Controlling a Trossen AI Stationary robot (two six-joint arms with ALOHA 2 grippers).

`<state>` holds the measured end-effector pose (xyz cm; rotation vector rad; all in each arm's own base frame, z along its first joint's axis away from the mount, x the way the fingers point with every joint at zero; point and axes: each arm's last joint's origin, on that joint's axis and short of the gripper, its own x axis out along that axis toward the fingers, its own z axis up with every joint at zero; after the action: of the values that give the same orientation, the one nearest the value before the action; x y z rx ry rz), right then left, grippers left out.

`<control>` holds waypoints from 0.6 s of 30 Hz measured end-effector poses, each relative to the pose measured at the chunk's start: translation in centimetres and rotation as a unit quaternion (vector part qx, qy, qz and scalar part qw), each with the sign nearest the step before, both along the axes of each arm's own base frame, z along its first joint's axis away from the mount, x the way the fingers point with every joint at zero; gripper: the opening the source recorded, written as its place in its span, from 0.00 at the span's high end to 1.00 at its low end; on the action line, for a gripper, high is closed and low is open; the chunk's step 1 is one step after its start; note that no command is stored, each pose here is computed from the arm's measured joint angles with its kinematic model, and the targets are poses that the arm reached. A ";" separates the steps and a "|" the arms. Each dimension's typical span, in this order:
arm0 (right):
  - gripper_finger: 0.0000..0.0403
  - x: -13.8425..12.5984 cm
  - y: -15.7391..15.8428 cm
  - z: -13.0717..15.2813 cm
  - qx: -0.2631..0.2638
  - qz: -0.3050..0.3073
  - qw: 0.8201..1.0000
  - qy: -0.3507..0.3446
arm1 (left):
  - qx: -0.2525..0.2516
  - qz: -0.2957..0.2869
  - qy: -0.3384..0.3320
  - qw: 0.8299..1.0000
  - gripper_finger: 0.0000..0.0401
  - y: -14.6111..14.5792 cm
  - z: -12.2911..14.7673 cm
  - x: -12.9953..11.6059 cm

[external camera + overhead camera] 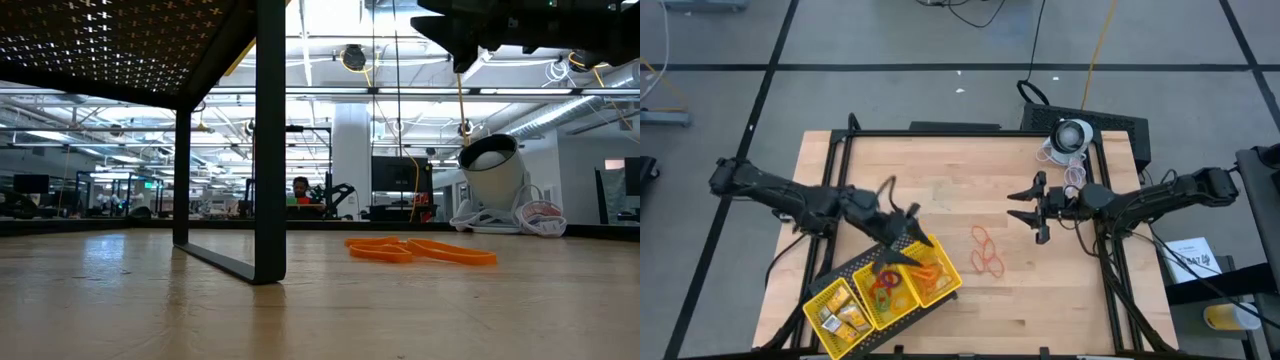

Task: Pick & Place Office Desk Supplies
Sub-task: Put the orange rubber band into the right yellow bin on the shelf

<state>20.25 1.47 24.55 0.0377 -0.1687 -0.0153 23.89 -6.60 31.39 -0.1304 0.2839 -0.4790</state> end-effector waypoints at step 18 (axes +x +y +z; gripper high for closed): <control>0.59 4.8 5.6 -9.6 0.001 0.025 0.924 0.381 | -0.041 0.150 -0.080 0.985 0.38 4.1 -3.9 -3.5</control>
<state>25.00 7.04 14.99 0.0362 0.6144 0.0220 20.41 -2.46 27.54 -0.2094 0.0838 -0.2002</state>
